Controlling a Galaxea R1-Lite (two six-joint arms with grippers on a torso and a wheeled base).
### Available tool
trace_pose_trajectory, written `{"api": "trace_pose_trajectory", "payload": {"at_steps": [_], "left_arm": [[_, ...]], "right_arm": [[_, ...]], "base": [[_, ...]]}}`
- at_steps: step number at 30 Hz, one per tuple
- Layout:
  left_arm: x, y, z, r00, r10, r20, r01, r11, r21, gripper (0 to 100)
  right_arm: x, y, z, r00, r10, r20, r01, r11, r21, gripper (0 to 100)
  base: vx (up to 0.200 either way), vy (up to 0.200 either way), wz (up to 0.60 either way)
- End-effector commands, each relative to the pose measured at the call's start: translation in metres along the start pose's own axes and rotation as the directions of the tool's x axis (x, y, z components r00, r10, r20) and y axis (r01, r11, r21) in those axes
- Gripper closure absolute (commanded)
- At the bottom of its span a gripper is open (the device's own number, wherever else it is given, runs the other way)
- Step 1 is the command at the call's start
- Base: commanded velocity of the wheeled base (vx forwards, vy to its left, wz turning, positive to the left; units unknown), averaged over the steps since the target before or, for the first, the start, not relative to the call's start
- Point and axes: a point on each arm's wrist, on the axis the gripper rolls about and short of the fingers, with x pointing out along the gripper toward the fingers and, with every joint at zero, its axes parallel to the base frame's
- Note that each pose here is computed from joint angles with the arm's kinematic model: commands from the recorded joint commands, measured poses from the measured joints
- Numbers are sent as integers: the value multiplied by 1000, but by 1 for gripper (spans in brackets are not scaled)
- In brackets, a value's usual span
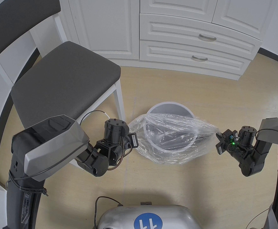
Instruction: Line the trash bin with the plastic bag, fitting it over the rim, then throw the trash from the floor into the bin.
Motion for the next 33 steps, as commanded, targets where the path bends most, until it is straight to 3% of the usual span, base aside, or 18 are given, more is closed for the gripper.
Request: {"api": "trace_pose_trajectory", "payload": {"at_steps": [1,6,12,13,19,22,23,26,29,33], "left_arm": [[-5,5,11,1000,11,13,-11,1000,2,100],[-8,19,16,999,36,11,-36,998,50,100],[-9,18,15,999,34,8,-34,998,54,100],[-8,18,14,999,33,7,-33,998,55,100],[-8,17,15,999,30,12,-31,998,53,100],[-10,16,18,999,26,20,-27,998,51,100],[-13,13,19,999,23,24,-24,998,51,100],[-17,10,19,1000,14,22,-16,998,56,100],[-16,11,19,1000,16,17,-17,998,56,100],[-14,13,17,1000,20,10,-21,998,57,100]], "right_arm": [[-1,7,-4,999,47,19,-47,999,5,100],[2,17,-8,994,104,30,-105,994,30,100],[1,20,-4,979,186,82,-196,972,133,100],[1,19,-5,979,186,80,-195,972,134,0],[-2,14,-3,977,189,95,-201,970,137,0],[-20,0,-1,957,257,138,-275,952,134,0],[-29,-7,-1,929,322,184,-347,930,122,0],[-39,-21,-1,894,373,247,-407,907,103,0],[-42,-34,-4,893,367,260,-405,908,107,0],[-45,-47,-4,877,377,299,-430,893,135,0]], "base": [[0,0,0],[0,0,0],[0,0,0],[0,0,0],[0,0,0],[0,0,0],[0,0,0],[0,0,0],[0,0,0],[0,0,0]]}}
